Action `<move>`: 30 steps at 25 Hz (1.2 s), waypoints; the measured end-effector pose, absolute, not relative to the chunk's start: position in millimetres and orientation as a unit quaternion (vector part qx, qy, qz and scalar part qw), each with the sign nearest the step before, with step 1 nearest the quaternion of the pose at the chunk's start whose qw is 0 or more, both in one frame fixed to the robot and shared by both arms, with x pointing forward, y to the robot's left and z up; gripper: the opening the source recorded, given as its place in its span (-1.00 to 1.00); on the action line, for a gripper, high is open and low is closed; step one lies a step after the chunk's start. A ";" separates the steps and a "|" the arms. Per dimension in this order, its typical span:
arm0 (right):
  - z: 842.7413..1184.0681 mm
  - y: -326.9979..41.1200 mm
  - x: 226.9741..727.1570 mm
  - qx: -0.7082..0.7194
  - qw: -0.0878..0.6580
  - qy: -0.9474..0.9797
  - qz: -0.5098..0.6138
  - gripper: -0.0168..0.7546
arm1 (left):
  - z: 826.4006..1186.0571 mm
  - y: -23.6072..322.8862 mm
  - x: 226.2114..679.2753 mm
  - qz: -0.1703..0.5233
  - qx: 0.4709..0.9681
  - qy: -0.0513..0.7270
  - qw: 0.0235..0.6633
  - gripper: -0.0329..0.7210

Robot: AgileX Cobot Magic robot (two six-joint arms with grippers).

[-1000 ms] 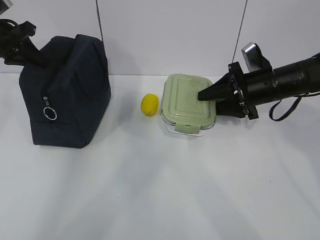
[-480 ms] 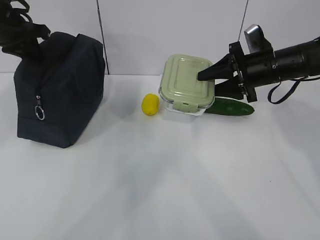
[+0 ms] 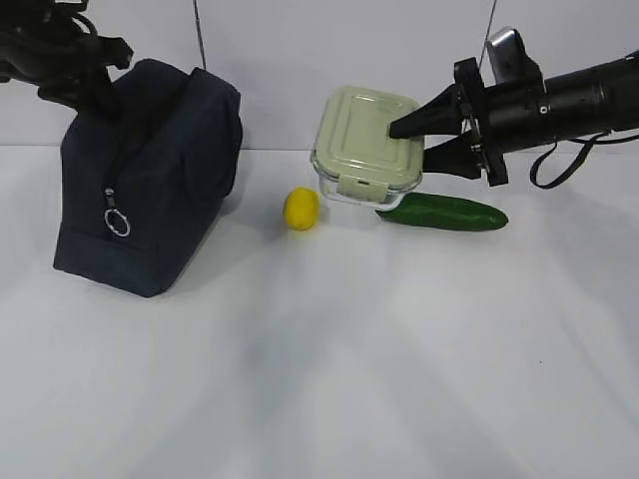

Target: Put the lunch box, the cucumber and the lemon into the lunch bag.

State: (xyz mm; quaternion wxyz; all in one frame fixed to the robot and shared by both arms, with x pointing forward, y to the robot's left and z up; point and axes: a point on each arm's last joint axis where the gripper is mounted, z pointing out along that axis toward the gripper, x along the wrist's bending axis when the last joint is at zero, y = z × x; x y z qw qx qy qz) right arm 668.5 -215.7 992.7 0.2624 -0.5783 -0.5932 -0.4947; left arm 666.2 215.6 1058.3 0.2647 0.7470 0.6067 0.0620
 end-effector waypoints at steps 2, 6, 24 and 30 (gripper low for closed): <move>997.2 -206.1 668.8 -0.568 0.263 -0.601 -0.497 0.08 | 1058.3 206.8 664.4 0.057 0.751 0.601 0.267 -0.85; 1011.8 -188.2 670.3 -0.540 0.263 -0.619 -0.506 0.08 | 1058.4 197.8 662.4 0.052 0.753 0.598 0.269 -0.85; 1044.0 -167.7 676.2 -0.513 0.286 -0.585 -0.560 0.08 | 1061.1 161.1 655.0 0.029 0.755 0.582 0.299 -0.85; 1047.6 -158.1 674.6 -0.503 0.296 -0.576 -0.572 0.08 | 1061.5 146.1 650.3 0.022 0.759 0.577 0.303 -0.85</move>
